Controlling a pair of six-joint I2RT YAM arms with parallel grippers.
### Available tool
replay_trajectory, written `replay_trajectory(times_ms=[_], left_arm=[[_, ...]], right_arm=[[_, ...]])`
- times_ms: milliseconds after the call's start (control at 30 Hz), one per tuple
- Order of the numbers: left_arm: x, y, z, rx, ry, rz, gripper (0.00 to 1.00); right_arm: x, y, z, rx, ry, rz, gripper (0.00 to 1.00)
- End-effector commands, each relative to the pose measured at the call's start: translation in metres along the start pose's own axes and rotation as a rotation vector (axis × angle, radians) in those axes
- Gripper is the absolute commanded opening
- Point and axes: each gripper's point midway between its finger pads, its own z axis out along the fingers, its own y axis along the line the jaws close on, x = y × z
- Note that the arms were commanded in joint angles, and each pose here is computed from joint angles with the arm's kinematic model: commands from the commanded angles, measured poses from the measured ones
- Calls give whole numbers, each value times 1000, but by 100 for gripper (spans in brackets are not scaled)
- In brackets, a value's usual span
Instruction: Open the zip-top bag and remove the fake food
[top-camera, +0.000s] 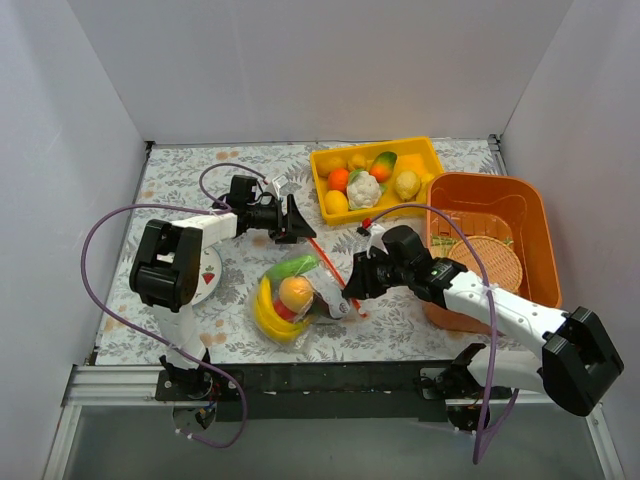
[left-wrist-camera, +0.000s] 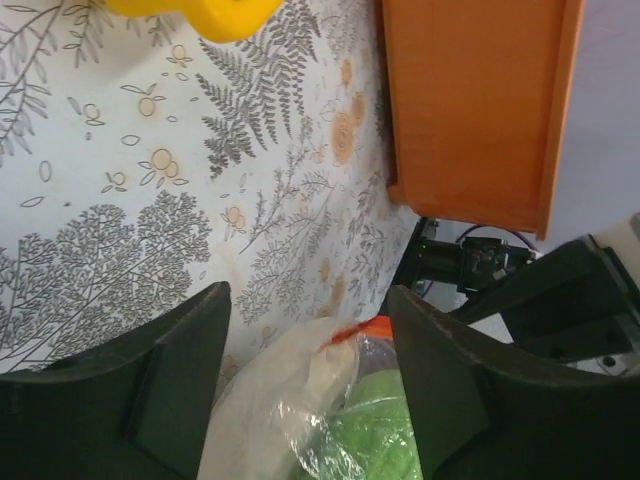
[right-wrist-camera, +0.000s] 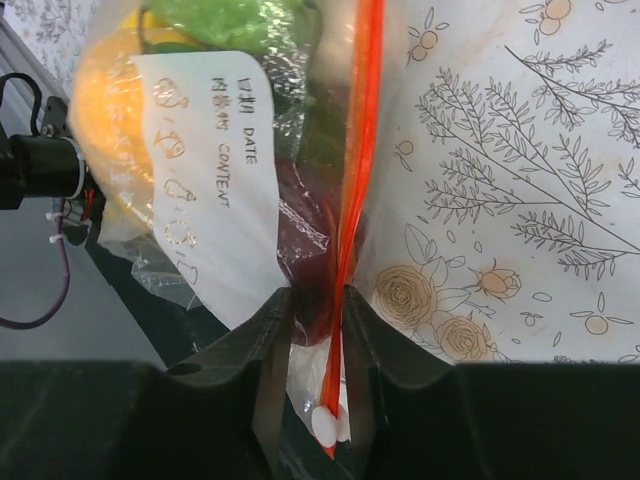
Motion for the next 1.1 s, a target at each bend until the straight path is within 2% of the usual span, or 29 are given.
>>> replay_trajectory(times_ms=[0,167,200,267,300,367,433,467,500,600,667,767,933,1067], left_arm=[[-8,-34,-9,114,1,118,58],[-6,-39,-12,132,12,138,42],[-7,-40,-12,133,10,145,36],[-9,-41,-12,129,11,157,32],[-10,-40,-12,124,10,156,24],[-12,-38,-11,110,6,157,16],[-16,-40,-11,104,-6,172,0],[-20,-40,-12,96,-16,174,0],[-24,-42,-13,87,-33,191,0],[-36,-49,-17,73,-84,247,0],[-41,-55,-19,85,-102,287,0],[-48,-61,-20,95,-122,331,0],[-56,-59,-23,91,-144,332,0],[-60,-60,-25,92,-156,337,0]], right_arm=[[10,-18,9,49,30,-1,31],[6,-26,9,82,19,1,29],[5,-26,9,86,15,-2,29],[-1,-25,7,88,-2,-7,29],[-6,-23,5,88,-13,-11,30],[-10,-23,5,93,-15,-22,31],[-15,-20,2,99,-14,-33,43],[-18,-21,0,112,-21,-39,48],[-22,-21,-2,123,-34,-46,59],[-26,-27,-13,174,-67,-66,76],[-28,-26,-20,172,-93,-79,80],[-20,-22,-22,130,-105,-83,79],[-14,-3,-27,15,-138,-91,65],[-11,0,-31,-6,-153,-92,64]])
